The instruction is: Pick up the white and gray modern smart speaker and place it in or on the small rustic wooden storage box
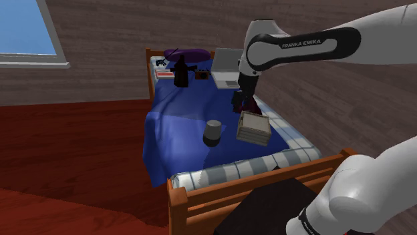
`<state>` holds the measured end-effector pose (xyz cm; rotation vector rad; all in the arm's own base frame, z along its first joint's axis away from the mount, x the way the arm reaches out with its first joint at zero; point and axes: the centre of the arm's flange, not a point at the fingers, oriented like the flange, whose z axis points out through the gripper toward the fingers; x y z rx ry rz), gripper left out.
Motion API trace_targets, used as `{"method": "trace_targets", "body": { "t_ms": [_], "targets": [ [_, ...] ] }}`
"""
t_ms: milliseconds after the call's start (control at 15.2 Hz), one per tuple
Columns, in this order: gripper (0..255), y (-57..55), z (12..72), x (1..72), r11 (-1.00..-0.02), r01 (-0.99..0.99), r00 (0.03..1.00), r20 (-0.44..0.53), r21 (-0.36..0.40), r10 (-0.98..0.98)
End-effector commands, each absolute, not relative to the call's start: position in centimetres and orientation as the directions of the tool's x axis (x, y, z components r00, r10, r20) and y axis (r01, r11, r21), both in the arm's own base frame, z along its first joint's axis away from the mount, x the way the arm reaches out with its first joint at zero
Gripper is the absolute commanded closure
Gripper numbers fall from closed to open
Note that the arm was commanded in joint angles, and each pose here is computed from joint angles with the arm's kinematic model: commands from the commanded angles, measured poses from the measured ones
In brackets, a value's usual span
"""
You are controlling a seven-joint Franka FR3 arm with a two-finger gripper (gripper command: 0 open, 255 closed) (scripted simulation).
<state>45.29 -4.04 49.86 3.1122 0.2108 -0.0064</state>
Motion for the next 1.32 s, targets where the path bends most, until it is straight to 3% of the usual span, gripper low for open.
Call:
{"method": "trace_targets", "body": {
  "t_ms": [0, 660, 1254],
  "targets": [
    [0, -4.2, 47.7, 47.4, -0.990, 0.144, 0.989, -0.018, 0.011, 0.144],
    [0, -4.4, 37.2, 56.7, -0.981, 0.186, 0.978, -0.084, -0.046, 0.190],
    [0, -4.2, 33.1, 56.4, -0.981, 0.187, 0.978, -0.085, -0.047, 0.190]
  ]
}}
